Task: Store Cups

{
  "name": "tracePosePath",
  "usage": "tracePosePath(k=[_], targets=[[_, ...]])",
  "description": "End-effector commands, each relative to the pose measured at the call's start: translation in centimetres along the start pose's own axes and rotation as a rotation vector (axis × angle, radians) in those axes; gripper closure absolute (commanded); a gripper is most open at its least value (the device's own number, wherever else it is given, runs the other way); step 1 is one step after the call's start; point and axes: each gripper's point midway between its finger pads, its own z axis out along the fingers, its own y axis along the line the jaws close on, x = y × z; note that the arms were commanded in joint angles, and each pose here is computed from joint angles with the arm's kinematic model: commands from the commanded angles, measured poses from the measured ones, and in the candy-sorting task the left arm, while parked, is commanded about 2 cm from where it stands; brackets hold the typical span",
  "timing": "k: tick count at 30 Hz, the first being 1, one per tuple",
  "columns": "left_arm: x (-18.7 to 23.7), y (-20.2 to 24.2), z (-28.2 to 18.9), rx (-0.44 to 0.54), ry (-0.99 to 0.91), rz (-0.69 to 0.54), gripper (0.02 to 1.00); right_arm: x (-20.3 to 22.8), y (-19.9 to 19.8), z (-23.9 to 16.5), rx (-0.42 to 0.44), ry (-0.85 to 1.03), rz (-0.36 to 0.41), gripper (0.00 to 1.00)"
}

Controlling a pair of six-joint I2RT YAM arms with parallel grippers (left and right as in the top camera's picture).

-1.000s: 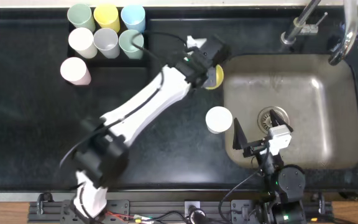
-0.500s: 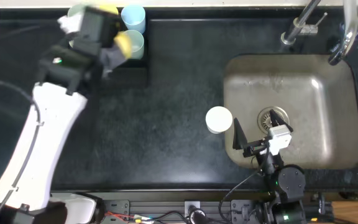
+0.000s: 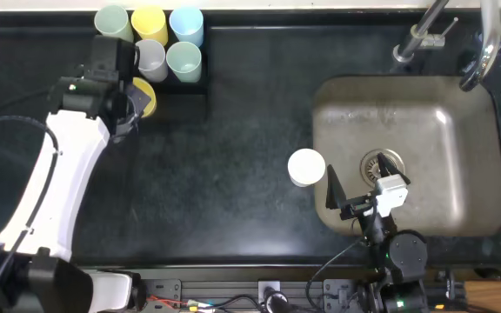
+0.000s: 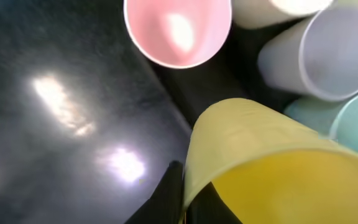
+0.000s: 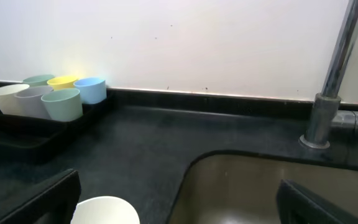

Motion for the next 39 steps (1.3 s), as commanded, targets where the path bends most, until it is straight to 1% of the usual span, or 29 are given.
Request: tracePosePath(k=[1,4,8,10,18,21,30,36,39], targets=[[0.4,-0.3,1.3,-0.027,-0.019,-0.29,0.985,0.3,-0.3,0.0,0.014,-0.003,-0.003,0.005],[0.8,0.0,2.3,-0.06,-0.01,-0.392,0.982,0.3,-0.3,0.0,0.014,-0.003,-0.003,0.003],[1.3,0.1,3.4,-0.09,-0.004,-0.46,0.985,0.3,-0.3,0.0,0.014,-0.003,-0.003,0.003],[1.4,0.0,4.0,-0.099,-0.002,-0.475,0.985,0.3,-0.3,0.0,0.014,-0.003,-0.003,0.003],[2.0,-1.3,6.8,-0.092,0.022,-0.489,0.985,0.3,-0.3,0.0,0.014,-0.003,-0.003,0.003],[2.2,-1.2,7.4,-0.105,0.024,-0.509,0.982,0.3,-0.3,0.0,0.014,-0.003,-0.003,0.003],[2.4,-0.8,8.5,-0.138,0.025,-0.511,0.974,0.3,-0.3,0.0,0.014,-0.003,-0.003,0.003],[2.8,-0.6,9.2,-0.157,0.039,-0.509,0.952,0.3,-0.3,0.0,0.014,-0.003,-0.003,0.001],[2.8,-0.5,9.3,-0.16,0.038,-0.508,0.912,0.3,-0.3,0.0,0.014,-0.003,-0.003,0.003]])
